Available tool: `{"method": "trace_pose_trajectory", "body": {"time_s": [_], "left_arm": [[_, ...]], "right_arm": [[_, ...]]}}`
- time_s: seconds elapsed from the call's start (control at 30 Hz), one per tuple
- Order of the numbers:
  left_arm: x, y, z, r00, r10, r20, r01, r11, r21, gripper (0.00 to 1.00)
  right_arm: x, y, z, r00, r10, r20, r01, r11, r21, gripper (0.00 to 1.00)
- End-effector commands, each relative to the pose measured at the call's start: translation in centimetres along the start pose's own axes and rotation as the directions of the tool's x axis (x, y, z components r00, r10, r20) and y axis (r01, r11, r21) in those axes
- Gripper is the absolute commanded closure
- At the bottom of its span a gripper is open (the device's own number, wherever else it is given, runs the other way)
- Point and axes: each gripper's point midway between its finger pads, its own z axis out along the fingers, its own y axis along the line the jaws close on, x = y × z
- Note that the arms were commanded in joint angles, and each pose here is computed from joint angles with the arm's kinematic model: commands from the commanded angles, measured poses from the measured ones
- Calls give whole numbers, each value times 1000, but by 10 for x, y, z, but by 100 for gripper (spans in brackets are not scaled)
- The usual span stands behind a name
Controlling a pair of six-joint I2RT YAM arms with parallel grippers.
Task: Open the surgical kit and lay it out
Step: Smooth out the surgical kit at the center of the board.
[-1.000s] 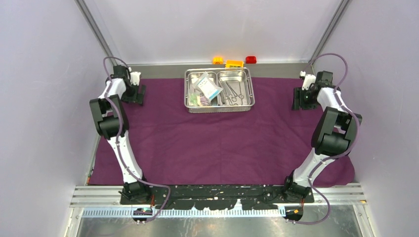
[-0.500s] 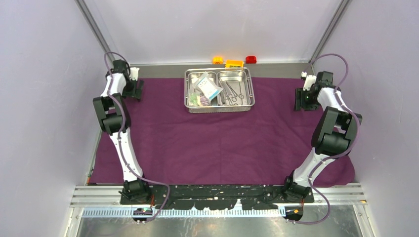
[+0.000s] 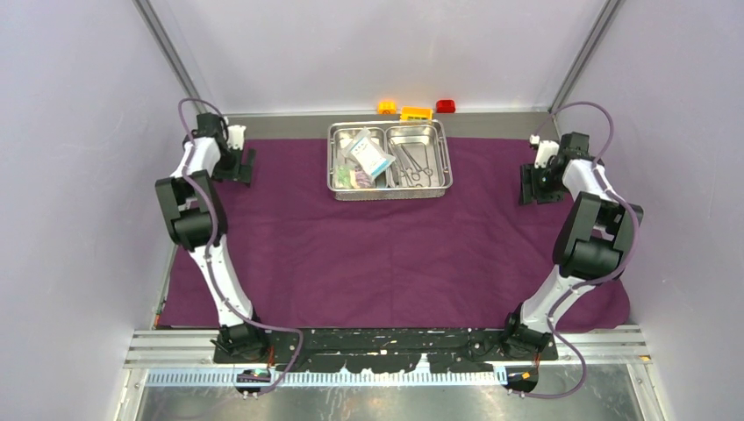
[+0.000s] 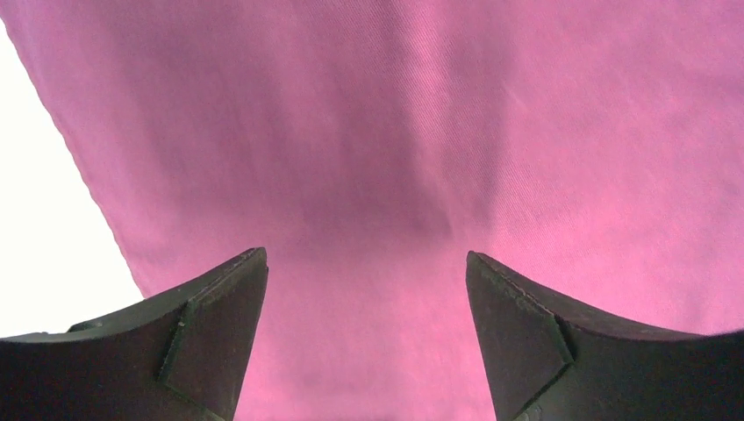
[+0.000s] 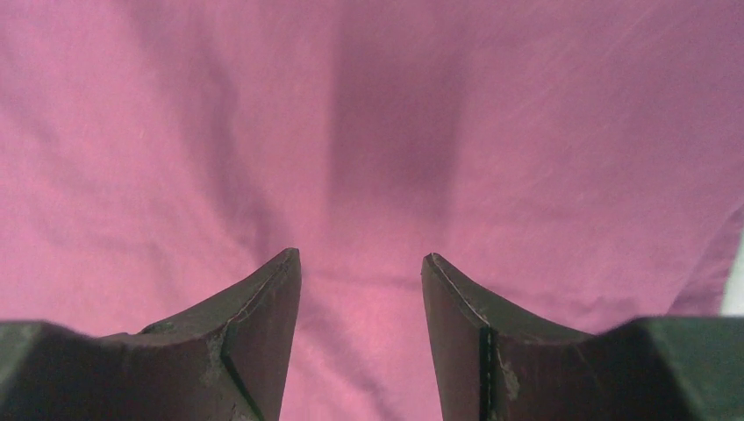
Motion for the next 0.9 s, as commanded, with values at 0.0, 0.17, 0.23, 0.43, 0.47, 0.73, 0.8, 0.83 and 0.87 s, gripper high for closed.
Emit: {"method": "trace_pose_trajectory", "body": {"time_s": [0.0, 0.17, 0.23, 0.43, 0.47, 0.73, 0.8, 0.83, 0.87], "left_arm": [[-36, -8, -90, 970, 52, 239, -59, 998, 20, 14], [6, -31, -131, 952, 126, 279, -139, 990, 28, 13], [38, -44, -131, 954, 150, 259, -167, 985, 46, 13], [112, -65, -136, 950, 223, 217, -241, 969, 61, 12], [122, -66, -136, 952, 225, 209, -243, 968, 65, 12], [168, -66, -130, 967, 209, 147, -223, 971, 88, 12], [170, -67, -127, 969, 205, 139, -219, 971, 95, 12], [170, -66, -124, 970, 201, 133, -215, 972, 95, 12], [171, -65, -122, 972, 198, 127, -211, 973, 97, 13]], "right_arm": [[14, 26, -37, 996, -88, 35, 90, 993, -74, 42], [38, 68, -55, 983, -178, 47, 183, 969, -167, 42], [45, 87, -58, 970, -237, 58, 244, 951, -192, 42], [56, 158, -60, 891, -437, 124, 454, 846, -279, 42], [58, 176, -59, 864, -484, 140, 503, 811, -298, 42], [76, 282, -41, 643, -740, 198, 753, 563, -341, 43], [81, 301, -32, 597, -778, 194, 784, 516, -345, 44], [83, 309, -28, 577, -793, 193, 797, 497, -343, 44], [86, 316, -24, 562, -805, 190, 806, 480, -346, 45]]}}
